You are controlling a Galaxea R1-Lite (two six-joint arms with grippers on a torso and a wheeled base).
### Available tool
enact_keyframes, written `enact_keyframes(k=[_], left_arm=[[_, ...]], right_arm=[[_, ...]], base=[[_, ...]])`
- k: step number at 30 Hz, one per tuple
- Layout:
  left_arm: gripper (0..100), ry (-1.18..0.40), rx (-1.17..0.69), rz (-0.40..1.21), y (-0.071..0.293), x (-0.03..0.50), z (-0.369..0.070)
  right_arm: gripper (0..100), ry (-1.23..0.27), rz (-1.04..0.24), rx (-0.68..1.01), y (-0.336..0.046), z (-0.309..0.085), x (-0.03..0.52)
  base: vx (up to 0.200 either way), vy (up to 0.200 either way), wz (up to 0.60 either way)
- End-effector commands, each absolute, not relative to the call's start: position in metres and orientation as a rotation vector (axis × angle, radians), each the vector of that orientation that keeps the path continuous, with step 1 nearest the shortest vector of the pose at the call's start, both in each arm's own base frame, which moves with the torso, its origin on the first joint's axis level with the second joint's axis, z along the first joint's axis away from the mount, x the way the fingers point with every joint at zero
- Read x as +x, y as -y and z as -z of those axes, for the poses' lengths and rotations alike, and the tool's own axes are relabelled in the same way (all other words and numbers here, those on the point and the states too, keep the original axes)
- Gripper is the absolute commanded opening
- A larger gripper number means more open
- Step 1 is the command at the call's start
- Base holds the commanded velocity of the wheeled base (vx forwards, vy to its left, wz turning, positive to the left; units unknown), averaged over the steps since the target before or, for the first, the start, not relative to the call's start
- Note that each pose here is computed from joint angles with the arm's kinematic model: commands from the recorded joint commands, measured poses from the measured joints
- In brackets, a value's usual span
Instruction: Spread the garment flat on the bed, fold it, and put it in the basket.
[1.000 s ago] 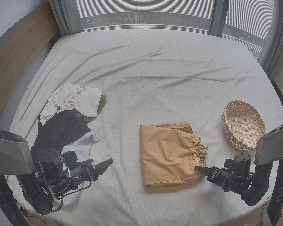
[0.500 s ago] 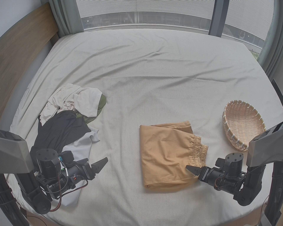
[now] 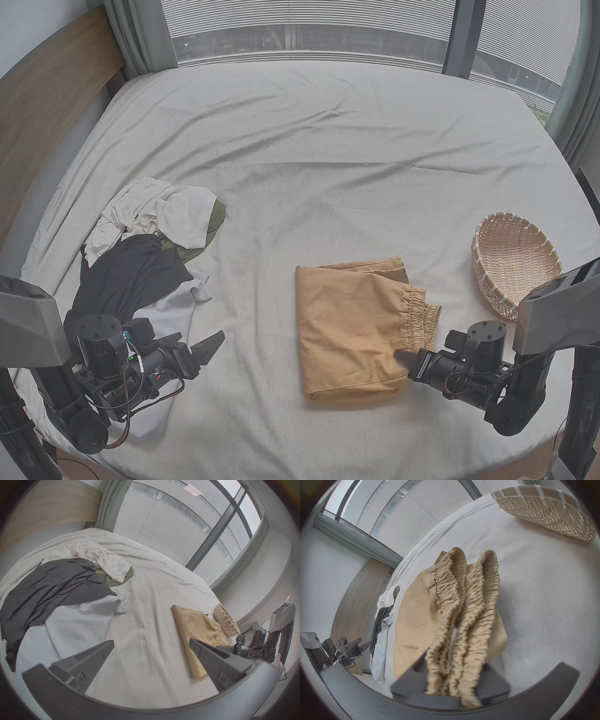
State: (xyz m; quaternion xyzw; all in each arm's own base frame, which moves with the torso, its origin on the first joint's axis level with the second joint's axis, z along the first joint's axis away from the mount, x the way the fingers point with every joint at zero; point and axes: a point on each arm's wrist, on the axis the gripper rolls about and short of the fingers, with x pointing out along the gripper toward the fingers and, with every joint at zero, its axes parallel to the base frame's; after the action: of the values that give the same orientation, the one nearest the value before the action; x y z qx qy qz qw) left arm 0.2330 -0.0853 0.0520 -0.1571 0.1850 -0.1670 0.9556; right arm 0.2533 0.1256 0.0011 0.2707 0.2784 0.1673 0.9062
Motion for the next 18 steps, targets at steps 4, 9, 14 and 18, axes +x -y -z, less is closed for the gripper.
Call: enact_keyframes(k=[4, 9, 14, 18], left_arm=[[100, -0.365, -0.297, 0.347, 0.086, 0.234, -0.053], [100, -0.354, -0.282, 0.358, 0.087, 0.235, -0.054], [100, -0.351, -0.236, 0.363, 0.087, 0.235, -0.053], [100, -0.344, -0.234, 0.364, 0.087, 0.235, -0.054]], right_arm=[[0, -0.467, -0.519, 0.576, -0.134, -0.052, 0.231], [0, -0.348, -0.614, 0.568, -0.139, -0.087, 0.218], [0, -0.310, -0.658, 0.545, -0.143, -0.096, 0.212], [0, -0.271, -0.698, 0.556, -0.143, -0.107, 0.212]], base=[[0.000, 0.000, 0.00], [0.000, 0.000, 0.00], [0.000, 0.000, 0.00], [0.000, 0.000, 0.00]])
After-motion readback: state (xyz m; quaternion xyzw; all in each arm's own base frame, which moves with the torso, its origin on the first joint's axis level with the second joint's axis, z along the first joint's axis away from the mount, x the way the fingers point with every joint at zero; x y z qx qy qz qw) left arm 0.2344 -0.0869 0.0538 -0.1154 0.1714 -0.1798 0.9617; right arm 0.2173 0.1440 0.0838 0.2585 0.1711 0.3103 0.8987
